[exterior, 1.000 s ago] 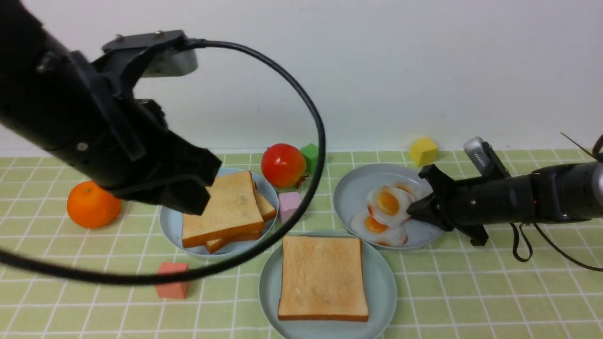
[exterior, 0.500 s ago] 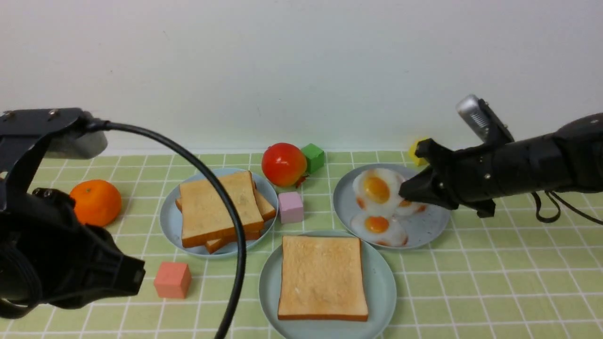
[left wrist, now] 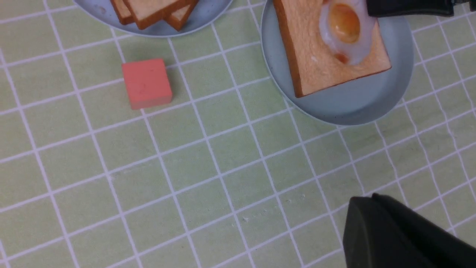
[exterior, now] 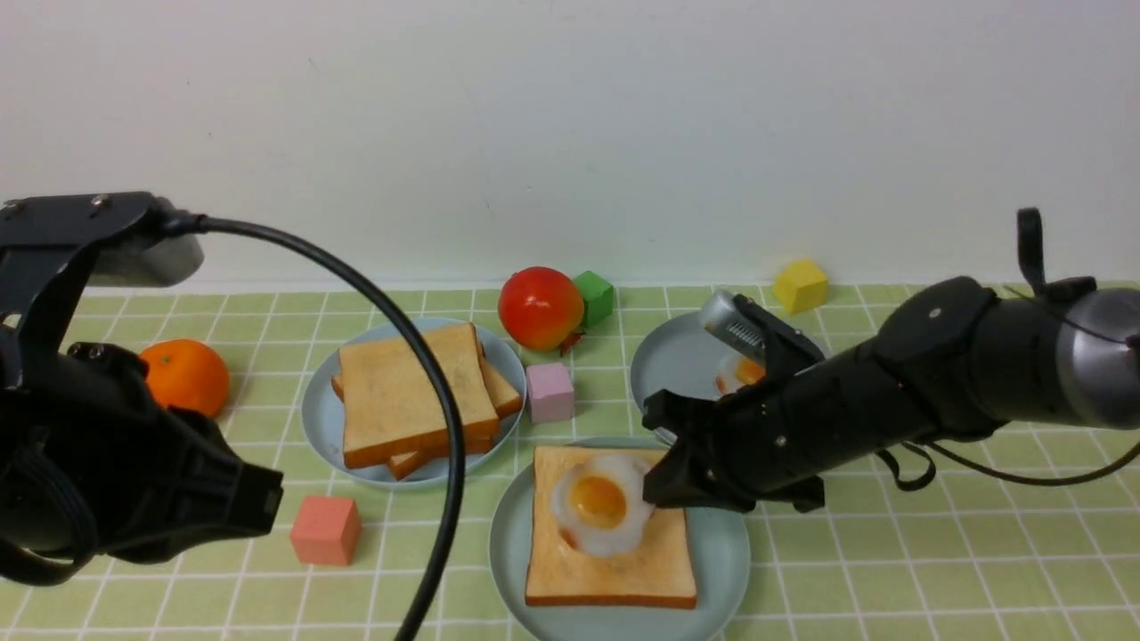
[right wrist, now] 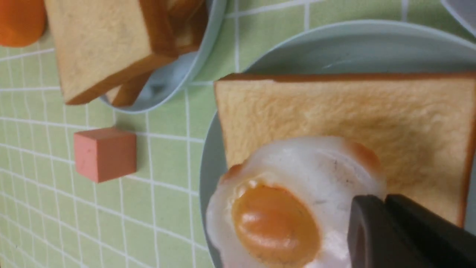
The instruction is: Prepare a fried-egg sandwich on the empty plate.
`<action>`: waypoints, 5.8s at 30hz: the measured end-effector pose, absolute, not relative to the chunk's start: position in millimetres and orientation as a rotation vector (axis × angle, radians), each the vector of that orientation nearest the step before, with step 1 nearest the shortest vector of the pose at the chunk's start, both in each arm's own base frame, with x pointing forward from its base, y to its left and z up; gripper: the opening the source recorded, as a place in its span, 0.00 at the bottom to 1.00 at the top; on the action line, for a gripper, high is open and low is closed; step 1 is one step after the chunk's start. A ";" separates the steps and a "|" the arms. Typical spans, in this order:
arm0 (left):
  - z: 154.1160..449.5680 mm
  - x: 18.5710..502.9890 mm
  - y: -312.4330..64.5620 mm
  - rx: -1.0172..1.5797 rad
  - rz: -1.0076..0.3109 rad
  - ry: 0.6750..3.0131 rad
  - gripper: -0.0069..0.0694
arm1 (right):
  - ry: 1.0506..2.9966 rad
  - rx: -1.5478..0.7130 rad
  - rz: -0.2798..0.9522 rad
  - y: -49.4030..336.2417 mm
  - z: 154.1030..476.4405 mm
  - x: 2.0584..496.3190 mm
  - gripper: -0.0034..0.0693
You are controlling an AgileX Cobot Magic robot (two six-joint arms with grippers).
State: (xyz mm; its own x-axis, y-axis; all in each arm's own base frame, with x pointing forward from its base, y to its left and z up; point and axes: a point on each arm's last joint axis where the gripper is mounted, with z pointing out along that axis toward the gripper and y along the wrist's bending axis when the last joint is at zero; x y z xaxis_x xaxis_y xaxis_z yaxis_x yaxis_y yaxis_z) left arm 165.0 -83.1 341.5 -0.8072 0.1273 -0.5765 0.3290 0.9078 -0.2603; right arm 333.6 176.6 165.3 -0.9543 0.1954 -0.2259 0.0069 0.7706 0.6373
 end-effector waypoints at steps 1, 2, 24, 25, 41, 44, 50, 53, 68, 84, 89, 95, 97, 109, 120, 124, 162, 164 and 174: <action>341.6 165.2 -83.1 0.326 -0.473 2.495 0.08 | 2.684 0.167 0.962 176.5 164.1 334.4 0.22; 341.8 165.4 -83.1 0.325 -0.473 2.492 0.08 | 2.679 0.172 0.958 176.2 164.1 334.9 0.27; 270.7 264.7 -54.3 -0.235 -0.527 2.647 0.07 | 2.361 -0.602 0.490 119.6 393.8 231.7 0.62; 264.6 272.6 -48.6 -0.275 -0.572 2.659 0.07 | 2.301 -0.603 0.483 115.5 405.2 218.1 0.57; 205.3 357.5 -24.9 -0.530 -0.724 2.571 0.40 | 1.856 -0.857 0.606 113.3 410.8 133.7 0.03; 189.0 367.6 -25.4 -0.532 -0.738 2.577 0.46 | 1.852 -0.845 0.646 114.9 412.1 132.5 0.03; 165.4 375.4 -29.5 -0.534 -0.814 2.584 0.45 | 1.851 -0.844 0.655 115.3 412.4 132.2 0.04; 158.5 377.9 -30.9 -0.527 -0.839 2.579 0.41 | 1.850 -0.843 0.655 115.3 412.4 132.2 0.04; 176.9 369.7 -33.0 -0.414 -0.842 2.592 0.14 | 1.849 -0.837 0.667 115.7 412.9 132.0 0.05; 197.0 301.9 -154.0 -0.038 -0.914 2.618 0.14 | 1.863 -0.847 0.682 116.3 411.2 130.7 0.07; 174.3 303.6 -167.4 -0.049 -0.872 2.657 0.14 | 1.876 -0.854 0.684 116.5 408.3 130.5 0.08; 167.3 306.9 -166.7 -0.087 -0.850 2.657 0.17 | 1.879 -0.857 0.684 116.5 408.0 130.2 0.09; 167.2 306.7 -166.8 -0.086 -0.852 2.659 0.21 | 1.879 -0.857 0.685 116.5 408.0 130.2 0.09; 168.3 298.9 -165.4 0.076 -0.812 2.716 0.62 | 1.908 -0.905 0.568 110.6 403.2 131.0 0.13; 235.1 270.4 -146.1 0.130 -0.699 2.670 0.65 | 1.878 -0.784 0.587 82.5 392.9 88.7 0.15; 279.4 237.2 -124.4 0.089 -0.599 2.664 0.58 | 1.877 -0.645 0.598 66.7 356.3 71.6 0.16; 332.6 32.3 -33.9 -0.002 -0.763 2.169 0.07 | 1.718 -0.483 0.456 33.5 262.8 46.5 0.21; 328.7 33.5 -24.6 0.013 -0.652 2.045 0.07 | 1.719 -0.483 0.456 33.5 262.5 46.6 0.21; 221.1 46.3 -3.8 -0.178 -0.311 1.758 0.07 | 1.719 -0.484 0.454 33.4 262.5 46.6 0.22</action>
